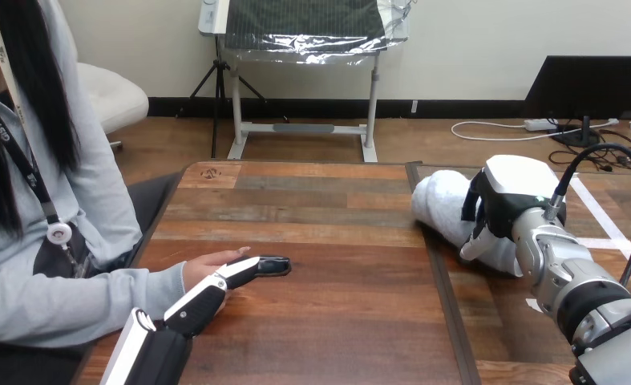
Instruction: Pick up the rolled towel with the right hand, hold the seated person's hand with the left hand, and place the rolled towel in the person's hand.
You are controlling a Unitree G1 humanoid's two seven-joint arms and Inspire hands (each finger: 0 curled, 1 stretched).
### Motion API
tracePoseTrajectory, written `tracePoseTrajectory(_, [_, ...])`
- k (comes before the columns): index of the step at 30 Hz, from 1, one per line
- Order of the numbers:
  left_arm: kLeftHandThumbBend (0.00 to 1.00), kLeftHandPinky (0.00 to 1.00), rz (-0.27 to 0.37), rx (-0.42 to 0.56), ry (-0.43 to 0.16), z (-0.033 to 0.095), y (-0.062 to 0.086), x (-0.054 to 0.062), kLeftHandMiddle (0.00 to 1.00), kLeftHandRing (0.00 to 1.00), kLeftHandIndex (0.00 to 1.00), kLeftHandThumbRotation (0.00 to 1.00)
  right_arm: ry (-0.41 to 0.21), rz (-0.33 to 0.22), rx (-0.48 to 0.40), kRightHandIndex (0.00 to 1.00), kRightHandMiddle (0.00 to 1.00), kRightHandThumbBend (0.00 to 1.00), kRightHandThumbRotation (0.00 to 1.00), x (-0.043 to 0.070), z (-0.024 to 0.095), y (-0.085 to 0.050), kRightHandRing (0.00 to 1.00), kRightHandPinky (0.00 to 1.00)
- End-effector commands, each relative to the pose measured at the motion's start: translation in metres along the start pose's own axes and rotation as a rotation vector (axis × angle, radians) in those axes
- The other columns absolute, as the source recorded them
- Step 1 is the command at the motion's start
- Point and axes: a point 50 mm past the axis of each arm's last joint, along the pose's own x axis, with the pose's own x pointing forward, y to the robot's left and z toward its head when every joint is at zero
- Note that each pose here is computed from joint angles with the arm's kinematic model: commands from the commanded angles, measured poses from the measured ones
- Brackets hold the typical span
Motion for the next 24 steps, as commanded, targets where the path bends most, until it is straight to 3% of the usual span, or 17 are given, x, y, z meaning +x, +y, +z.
tracePoseTrajectory(1, [0.89,0.91,-0.005,0.021,-0.095,0.009,0.005,0.013,0.78,0.82,0.77,0.6,0.005,0.029,0.021,0.52,0.56,0.86,0.0,-0.001,-0.003,0.003,0.51,0.42])
tracePoseTrajectory(6, [0.88,0.91,-0.008,0.017,-0.093,0.008,0.005,0.013,0.79,0.83,0.77,0.6,-0.013,0.059,0.036,0.52,0.58,0.85,0.0,0.0,0.001,0.003,0.54,0.46])
tracePoseTrajectory(12, [0.89,0.91,-0.013,0.014,-0.088,0.007,0.005,0.015,0.79,0.83,0.77,0.6,-0.048,0.09,0.121,0.51,0.6,0.88,0.0,0.0,0.007,0.003,0.56,0.49])
tracePoseTrajectory(24, [0.88,0.93,-0.022,0.009,-0.1,0.005,0.005,0.021,0.8,0.84,0.77,0.6,-0.111,0.174,0.202,0.53,0.61,0.87,0.0,-0.001,0.012,0.005,0.58,0.49])
